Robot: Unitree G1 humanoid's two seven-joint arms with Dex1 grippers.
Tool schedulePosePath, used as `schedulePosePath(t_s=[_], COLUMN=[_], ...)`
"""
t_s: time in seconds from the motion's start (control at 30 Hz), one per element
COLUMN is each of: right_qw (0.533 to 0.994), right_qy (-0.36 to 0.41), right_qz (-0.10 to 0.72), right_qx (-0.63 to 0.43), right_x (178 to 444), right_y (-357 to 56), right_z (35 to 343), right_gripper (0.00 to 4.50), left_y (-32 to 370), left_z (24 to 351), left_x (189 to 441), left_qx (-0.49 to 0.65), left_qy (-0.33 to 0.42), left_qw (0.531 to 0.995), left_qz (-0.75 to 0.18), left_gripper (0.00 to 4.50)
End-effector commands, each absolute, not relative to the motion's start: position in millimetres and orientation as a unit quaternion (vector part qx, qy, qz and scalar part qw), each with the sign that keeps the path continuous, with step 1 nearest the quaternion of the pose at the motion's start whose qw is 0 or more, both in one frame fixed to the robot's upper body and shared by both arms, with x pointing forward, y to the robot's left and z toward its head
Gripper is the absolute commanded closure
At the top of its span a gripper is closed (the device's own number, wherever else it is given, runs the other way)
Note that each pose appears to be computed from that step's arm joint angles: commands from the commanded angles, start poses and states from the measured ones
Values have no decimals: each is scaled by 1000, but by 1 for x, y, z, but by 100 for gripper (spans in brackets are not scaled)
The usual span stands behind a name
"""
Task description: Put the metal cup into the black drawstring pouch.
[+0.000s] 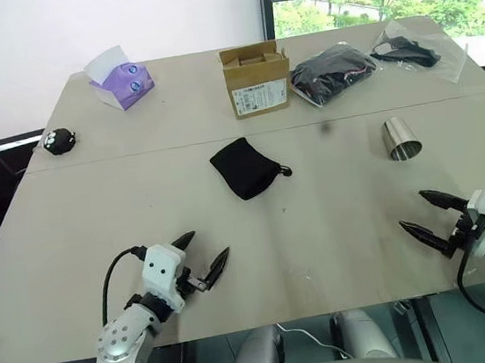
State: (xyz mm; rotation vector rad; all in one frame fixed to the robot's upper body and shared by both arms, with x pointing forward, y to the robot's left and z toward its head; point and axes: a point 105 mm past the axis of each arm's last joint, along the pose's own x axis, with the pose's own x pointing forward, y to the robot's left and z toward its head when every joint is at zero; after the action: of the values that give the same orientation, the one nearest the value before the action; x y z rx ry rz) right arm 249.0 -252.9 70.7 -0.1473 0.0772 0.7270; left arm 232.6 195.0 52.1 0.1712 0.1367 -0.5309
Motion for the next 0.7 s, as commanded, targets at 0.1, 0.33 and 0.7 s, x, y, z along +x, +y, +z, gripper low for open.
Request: schedulePosePath(t_s=[0.1, 0.33, 0.7], right_qw=[931, 930, 906], right_qy=[18, 12, -15], right_qz=[358, 360, 419], right_qx=[-75, -77, -56], right_x=[247, 248, 235], right_y=[-252, -251, -231], right_z=[77, 76, 80], right_gripper=[0, 0, 0], left_y=[191, 188, 175], left_z=[53, 54, 69], left_x=[229, 230, 236], left_qx=[89, 88, 106], left_qy=[69, 66, 36], left_qw=[955, 954, 947], left_qz=[-275, -278, -303], left_gripper=[7, 7, 7])
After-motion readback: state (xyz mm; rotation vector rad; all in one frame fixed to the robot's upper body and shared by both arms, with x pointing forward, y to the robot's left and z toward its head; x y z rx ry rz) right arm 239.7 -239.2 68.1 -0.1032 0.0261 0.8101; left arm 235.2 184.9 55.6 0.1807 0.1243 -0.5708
